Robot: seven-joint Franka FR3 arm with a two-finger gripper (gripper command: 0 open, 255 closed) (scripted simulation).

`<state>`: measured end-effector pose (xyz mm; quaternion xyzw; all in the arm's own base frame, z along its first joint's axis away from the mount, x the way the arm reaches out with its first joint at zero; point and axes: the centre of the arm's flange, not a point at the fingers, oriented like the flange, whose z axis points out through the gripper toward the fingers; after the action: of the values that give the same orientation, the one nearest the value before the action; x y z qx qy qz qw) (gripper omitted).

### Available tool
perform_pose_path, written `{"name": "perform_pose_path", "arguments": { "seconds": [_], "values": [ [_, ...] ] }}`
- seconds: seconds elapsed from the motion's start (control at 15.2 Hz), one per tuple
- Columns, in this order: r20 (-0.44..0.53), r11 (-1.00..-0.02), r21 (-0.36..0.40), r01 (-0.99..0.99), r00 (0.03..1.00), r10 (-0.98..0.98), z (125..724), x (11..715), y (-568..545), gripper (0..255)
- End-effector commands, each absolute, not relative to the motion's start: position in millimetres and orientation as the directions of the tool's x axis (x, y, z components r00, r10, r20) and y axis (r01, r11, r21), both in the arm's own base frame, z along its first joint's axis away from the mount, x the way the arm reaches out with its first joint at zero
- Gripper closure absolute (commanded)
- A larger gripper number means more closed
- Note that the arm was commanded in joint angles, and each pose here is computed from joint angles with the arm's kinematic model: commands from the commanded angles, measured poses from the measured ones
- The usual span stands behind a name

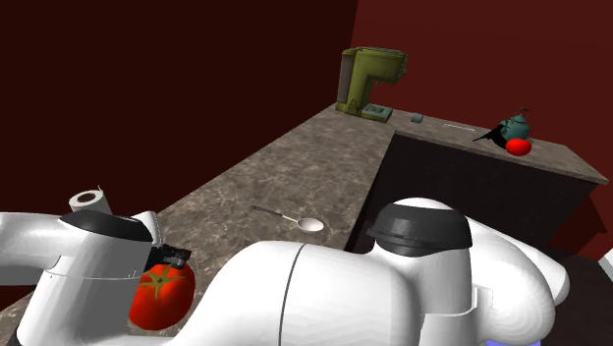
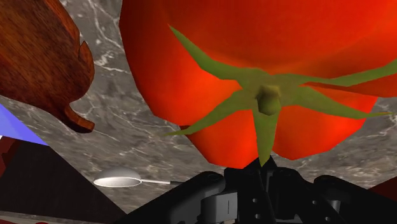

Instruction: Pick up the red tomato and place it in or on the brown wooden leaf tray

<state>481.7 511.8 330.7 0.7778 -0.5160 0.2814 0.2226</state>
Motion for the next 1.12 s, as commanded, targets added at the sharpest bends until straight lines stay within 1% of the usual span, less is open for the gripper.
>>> {"name": "perform_pose_path", "arguments": {
  "seconds": [0.0, 0.13, 1.06],
  "values": [
    [0.665, -0.371, 0.060, -0.927, 0.314, -0.677, 328, 479, 514, 255],
    [0.665, -0.371, 0.060, -0.927, 0.314, -0.677, 328, 481, 513, 255],
    [0.665, -0.371, 0.060, -0.927, 0.314, -0.677, 401, 481, 513, 255]
  ]
}}
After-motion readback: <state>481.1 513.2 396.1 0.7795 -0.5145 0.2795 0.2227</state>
